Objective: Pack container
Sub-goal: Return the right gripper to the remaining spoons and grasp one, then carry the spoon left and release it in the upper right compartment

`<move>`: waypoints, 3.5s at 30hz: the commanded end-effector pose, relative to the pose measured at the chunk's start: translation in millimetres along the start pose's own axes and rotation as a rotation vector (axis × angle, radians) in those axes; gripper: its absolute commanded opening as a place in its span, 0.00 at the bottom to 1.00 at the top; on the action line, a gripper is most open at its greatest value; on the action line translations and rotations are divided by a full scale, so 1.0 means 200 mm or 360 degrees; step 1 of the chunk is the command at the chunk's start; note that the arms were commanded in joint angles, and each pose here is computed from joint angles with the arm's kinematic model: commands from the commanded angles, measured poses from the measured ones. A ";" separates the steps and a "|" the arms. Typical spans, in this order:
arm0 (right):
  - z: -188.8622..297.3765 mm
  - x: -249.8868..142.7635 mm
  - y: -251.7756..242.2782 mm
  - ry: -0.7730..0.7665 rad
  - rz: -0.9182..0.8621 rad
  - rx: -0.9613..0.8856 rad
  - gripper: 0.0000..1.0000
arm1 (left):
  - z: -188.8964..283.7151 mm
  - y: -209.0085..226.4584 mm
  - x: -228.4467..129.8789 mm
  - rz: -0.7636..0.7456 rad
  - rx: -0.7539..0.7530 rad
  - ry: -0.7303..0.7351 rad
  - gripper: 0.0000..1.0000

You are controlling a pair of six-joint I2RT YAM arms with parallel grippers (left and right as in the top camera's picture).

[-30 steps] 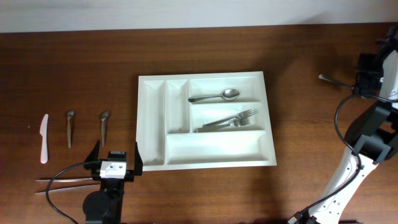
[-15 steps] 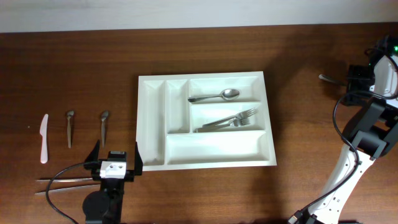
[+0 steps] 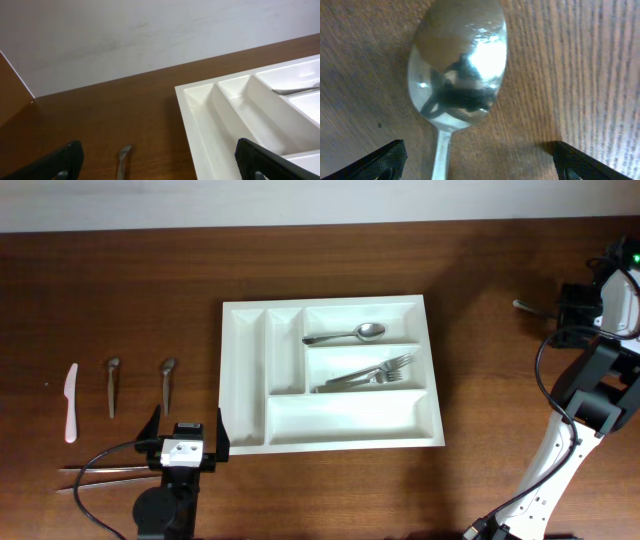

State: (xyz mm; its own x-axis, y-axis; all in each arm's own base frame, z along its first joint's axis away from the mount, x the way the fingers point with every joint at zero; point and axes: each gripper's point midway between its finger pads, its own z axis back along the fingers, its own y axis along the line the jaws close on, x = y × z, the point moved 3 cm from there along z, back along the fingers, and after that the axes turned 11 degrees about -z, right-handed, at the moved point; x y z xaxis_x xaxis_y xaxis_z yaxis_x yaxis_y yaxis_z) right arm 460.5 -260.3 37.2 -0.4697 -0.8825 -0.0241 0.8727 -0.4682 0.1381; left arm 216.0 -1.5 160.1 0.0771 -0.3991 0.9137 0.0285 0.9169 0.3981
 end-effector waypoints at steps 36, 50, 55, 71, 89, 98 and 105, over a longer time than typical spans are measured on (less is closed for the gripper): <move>-0.18 0.00 -0.15 0.0029 -0.0005 -0.0256 0.24 | 0.00 0.00 0.00 0.0017 -0.0005 -0.0009 0.99; 0.14 -0.08 0.03 0.0032 0.0053 -0.0013 0.06 | 0.00 0.00 0.00 0.0017 -0.0005 -0.0009 0.99; 0.30 -0.23 0.06 0.0061 0.0135 0.0068 0.05 | 0.00 0.00 0.00 0.0017 -0.0005 -0.0009 0.99; 0.46 -1.25 -0.32 0.0249 0.0697 -0.0088 0.04 | 0.00 0.00 -0.01 0.0016 -0.0006 -0.0008 0.99; 0.51 -1.84 -0.82 0.0251 0.0747 -0.0234 0.09 | 0.00 0.00 0.00 0.0016 -0.0005 -0.0009 0.99; 0.50 -1.86 -0.84 0.0243 0.0708 -0.0248 0.11 | 0.00 0.00 -0.01 0.0017 -0.0006 -0.0008 0.99; 0.50 -1.86 -0.82 0.0238 0.0708 -0.0231 0.45 | 0.00 0.00 -0.01 0.0017 -0.0006 -0.0008 0.99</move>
State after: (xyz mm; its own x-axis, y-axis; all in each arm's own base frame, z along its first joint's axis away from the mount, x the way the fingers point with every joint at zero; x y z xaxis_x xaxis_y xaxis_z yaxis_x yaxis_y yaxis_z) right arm 475.4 150.6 117.7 -0.0253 -0.9896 -0.1414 0.9996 -0.0269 0.0092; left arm 216.0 -1.5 160.1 0.0771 -0.3991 0.9137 0.0285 0.9169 0.3981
